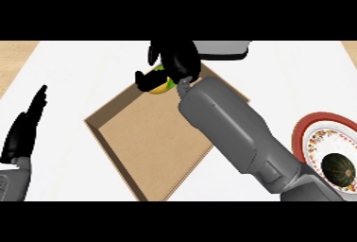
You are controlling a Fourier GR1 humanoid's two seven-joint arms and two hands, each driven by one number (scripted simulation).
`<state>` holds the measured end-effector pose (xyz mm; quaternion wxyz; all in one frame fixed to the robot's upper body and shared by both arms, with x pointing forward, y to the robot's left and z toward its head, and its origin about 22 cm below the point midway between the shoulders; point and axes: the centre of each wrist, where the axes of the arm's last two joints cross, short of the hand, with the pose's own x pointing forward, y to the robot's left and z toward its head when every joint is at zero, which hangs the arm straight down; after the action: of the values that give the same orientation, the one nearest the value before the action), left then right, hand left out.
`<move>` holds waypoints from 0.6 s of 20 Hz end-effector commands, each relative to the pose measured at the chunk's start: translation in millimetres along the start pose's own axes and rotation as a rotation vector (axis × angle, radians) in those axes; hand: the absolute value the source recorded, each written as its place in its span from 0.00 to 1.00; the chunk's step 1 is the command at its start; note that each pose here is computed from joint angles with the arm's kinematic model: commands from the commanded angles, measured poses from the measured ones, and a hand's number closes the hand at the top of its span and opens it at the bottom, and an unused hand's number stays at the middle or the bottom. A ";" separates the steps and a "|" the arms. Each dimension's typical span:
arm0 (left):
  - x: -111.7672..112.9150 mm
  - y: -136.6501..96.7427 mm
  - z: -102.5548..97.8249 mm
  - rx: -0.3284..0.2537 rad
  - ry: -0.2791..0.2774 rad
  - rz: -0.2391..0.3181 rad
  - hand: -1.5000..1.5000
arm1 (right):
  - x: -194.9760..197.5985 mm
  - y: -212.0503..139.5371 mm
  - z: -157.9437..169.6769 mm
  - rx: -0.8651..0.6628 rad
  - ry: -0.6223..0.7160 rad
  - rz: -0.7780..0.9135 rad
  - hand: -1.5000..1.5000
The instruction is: Pick the lemon from the plate and place it in the cardboard box
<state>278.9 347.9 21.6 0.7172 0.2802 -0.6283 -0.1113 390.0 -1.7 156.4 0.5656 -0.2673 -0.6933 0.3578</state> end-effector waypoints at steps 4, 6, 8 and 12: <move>17.9 5.8 -9.2 -0.026 -0.042 0.005 0.50 | -21.3 15.7 -13.2 0.058 0.144 -0.091 0.00; -0.5 -14.4 -2.7 -0.020 -0.023 -0.018 0.50 | -25.9 19.2 -13.4 0.055 0.112 -0.121 0.00; 5.2 -3.5 -1.5 -0.019 -0.032 -0.003 0.50 | -33.5 26.9 -7.6 0.035 0.090 -0.173 0.00; 9.2 -11.5 -9.3 -0.010 -0.043 -0.008 0.50 | -26.5 26.1 -7.8 -0.073 -0.008 -0.215 0.00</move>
<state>286.3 338.2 20.7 0.7095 0.2724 -0.6383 -0.1223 407.3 -7.3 126.5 0.6065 -0.2219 -0.7013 0.3018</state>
